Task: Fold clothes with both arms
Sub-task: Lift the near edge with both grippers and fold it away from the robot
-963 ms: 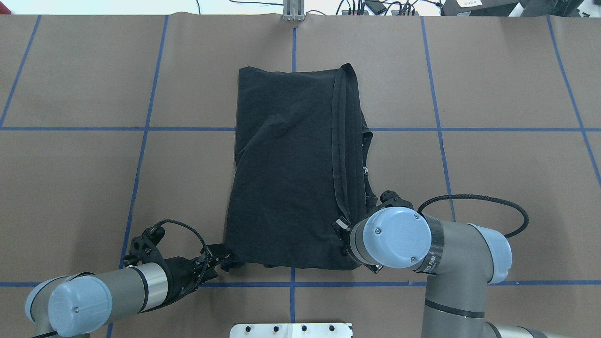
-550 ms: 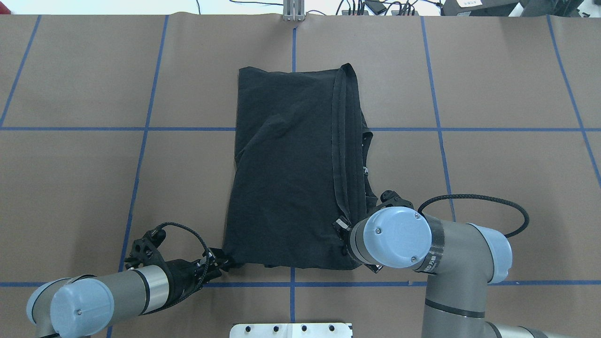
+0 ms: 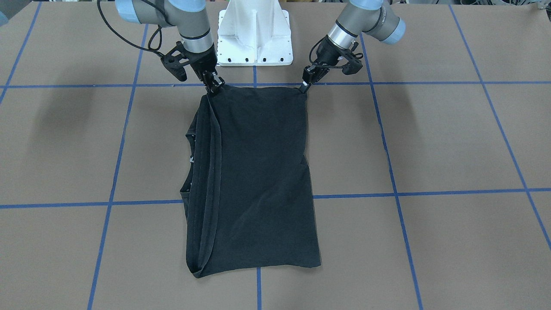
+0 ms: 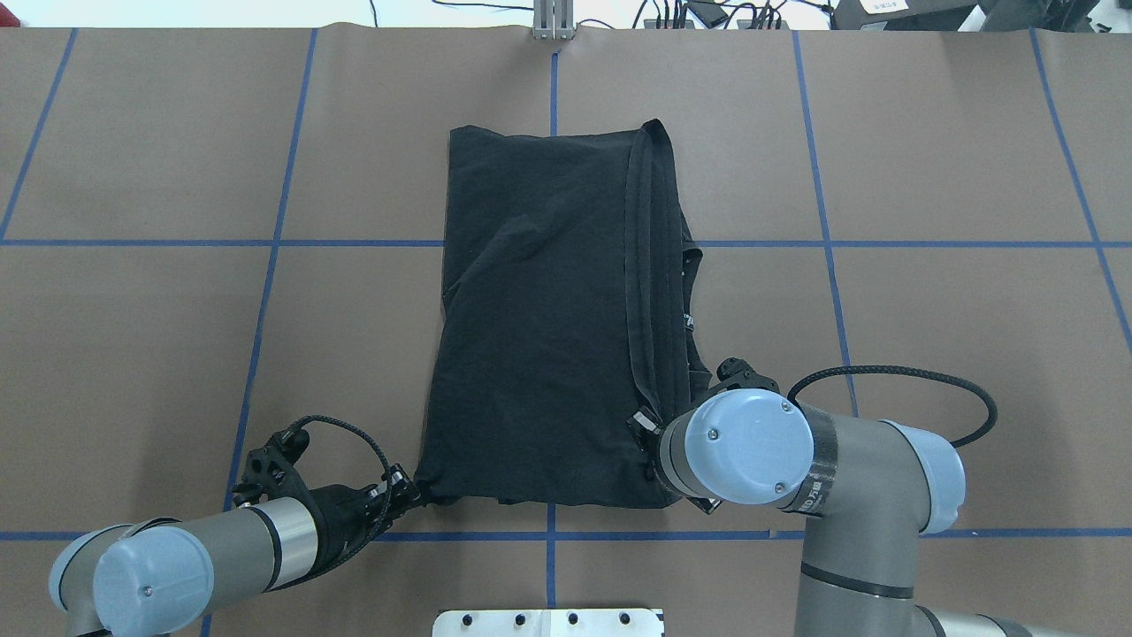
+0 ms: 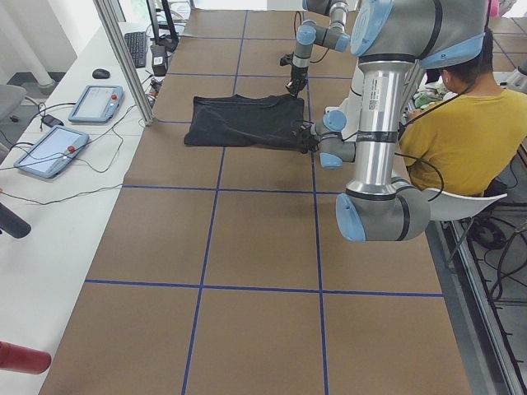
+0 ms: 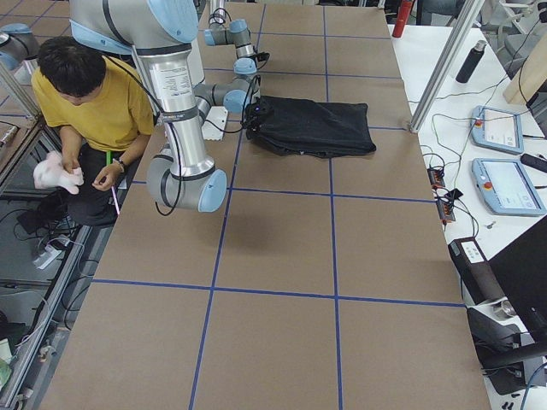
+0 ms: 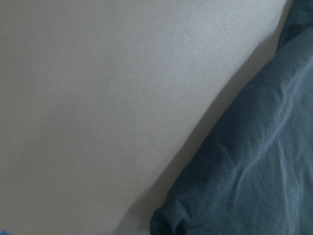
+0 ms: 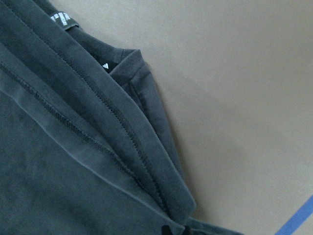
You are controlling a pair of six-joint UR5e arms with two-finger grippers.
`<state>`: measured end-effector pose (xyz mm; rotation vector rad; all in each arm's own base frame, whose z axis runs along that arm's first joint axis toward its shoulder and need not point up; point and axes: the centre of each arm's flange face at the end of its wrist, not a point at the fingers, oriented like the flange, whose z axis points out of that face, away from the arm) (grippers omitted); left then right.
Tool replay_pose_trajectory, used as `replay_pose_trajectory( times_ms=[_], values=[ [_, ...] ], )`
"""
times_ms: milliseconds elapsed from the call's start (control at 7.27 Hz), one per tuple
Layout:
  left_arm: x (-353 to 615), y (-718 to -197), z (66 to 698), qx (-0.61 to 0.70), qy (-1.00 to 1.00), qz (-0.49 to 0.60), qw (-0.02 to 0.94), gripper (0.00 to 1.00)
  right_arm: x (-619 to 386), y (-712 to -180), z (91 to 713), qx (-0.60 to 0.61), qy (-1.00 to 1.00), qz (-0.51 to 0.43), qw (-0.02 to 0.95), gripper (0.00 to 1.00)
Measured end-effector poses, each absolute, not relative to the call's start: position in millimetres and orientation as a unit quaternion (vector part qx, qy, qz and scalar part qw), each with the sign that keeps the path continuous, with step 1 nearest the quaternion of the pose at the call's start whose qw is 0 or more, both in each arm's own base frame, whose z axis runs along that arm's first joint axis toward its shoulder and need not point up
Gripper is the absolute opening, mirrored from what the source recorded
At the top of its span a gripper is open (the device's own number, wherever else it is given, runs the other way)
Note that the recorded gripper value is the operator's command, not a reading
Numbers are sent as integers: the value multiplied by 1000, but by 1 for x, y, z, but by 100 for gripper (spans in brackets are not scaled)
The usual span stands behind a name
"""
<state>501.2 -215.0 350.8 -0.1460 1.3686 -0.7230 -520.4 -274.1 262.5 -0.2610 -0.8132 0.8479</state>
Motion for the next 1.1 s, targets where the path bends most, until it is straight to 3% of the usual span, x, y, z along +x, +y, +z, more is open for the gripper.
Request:
replay_pose_trajectory(
  times_ms=[413,1100],
  values=[
    [463,-199,320,-82,642,-313,695,0,-509,-271,255,-125,-393,396,820,0],
    [381,-188,225,-127,716,-303,616,0,-401,-254,208,-164,-460,375,788,0]
  ],
)
